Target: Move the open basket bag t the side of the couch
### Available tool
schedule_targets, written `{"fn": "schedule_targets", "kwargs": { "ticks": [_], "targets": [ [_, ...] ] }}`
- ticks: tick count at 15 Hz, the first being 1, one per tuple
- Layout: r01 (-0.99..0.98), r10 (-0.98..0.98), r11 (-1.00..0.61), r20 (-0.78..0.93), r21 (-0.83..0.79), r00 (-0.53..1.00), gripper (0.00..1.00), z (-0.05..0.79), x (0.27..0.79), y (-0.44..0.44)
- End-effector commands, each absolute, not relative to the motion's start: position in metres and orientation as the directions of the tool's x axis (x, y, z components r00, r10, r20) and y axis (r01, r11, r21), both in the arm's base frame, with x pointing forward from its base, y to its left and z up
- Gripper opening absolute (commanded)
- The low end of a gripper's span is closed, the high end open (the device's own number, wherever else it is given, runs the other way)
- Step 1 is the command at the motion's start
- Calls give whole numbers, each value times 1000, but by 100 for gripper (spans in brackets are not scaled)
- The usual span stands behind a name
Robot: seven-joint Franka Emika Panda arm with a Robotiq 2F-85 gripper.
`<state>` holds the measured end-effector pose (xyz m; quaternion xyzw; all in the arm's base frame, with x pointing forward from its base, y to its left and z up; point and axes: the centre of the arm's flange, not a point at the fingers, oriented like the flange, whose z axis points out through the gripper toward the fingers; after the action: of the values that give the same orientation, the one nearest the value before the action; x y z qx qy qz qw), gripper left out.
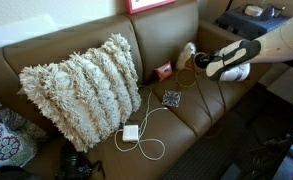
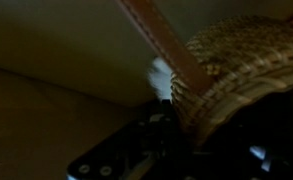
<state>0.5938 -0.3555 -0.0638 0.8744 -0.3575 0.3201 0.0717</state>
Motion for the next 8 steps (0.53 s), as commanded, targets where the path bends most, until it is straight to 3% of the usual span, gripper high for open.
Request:
{"fn": "schedule_targets", "kwargs": {
  "ticks": [1,8],
  "targets": [
    [-778,-661,-610,636,-149,397,4,-85,599,-370],
    [-872,-728,-445,649,-205,219,4,-82,587,-378]
  ]
}}
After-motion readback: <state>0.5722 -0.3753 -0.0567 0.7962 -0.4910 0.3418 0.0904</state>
